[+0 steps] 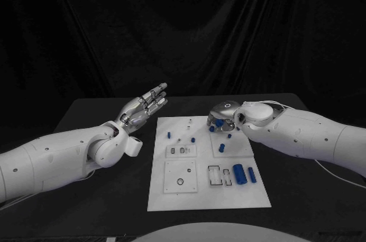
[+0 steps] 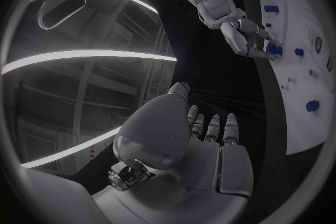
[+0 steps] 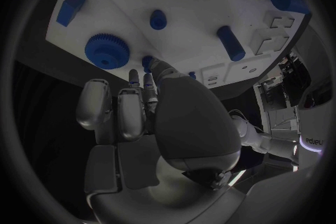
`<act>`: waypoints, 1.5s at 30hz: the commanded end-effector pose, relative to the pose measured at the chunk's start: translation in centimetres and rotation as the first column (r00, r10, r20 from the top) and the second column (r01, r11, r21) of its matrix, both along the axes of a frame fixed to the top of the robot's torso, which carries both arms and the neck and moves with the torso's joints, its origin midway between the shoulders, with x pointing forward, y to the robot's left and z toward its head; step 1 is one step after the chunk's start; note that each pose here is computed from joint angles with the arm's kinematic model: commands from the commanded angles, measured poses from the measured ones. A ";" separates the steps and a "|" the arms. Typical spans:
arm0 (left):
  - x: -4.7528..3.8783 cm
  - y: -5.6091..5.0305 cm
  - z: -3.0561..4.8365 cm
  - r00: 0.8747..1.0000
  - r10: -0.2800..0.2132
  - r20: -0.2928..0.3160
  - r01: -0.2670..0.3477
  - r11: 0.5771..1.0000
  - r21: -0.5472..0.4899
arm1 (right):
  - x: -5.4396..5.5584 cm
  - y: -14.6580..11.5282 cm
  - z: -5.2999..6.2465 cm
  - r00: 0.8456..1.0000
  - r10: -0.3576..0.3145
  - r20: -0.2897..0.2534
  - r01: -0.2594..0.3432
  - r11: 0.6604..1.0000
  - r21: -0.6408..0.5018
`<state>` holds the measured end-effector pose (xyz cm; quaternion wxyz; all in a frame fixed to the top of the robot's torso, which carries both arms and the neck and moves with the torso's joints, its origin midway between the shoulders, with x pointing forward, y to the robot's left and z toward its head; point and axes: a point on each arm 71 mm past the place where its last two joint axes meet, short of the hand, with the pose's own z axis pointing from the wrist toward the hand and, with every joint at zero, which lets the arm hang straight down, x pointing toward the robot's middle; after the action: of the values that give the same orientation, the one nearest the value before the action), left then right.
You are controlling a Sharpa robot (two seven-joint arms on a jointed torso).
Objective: Assemble the parts on the task board
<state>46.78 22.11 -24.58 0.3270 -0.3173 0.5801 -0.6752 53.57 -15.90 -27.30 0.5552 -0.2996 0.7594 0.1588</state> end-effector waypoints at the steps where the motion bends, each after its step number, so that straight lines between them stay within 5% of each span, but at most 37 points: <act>1: -0.14 -0.1 0.55 0.998 -0.006 0.063 0.010 0.998 -0.056 | -0.1 0.2 -0.2 1.000 0.026 0.002 -0.026 1.000 0.004; 24: -0.15 0.0 0.28 0.999 -0.013 0.051 0.016 0.998 -0.054 | 0.0 0.5 -0.7 0.998 0.056 0.014 -0.056 0.998 0.021; 36: -0.24 0.2 0.21 0.999 -0.013 0.048 0.015 0.998 -0.054 | -0.2 0.9 0.4 0.990 0.106 0.094 -0.115 0.990 0.087; 45: -0.25 0.4 0.17 0.999 -0.012 0.044 0.014 0.999 -0.052 | 0.3 2.2 1.9 0.988 0.110 0.104 -0.122 0.985 0.121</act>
<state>46.65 22.55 -24.92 0.3224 -0.3196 0.5818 -0.6748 53.85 -14.02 -25.73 0.5894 -0.3207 0.7101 0.2133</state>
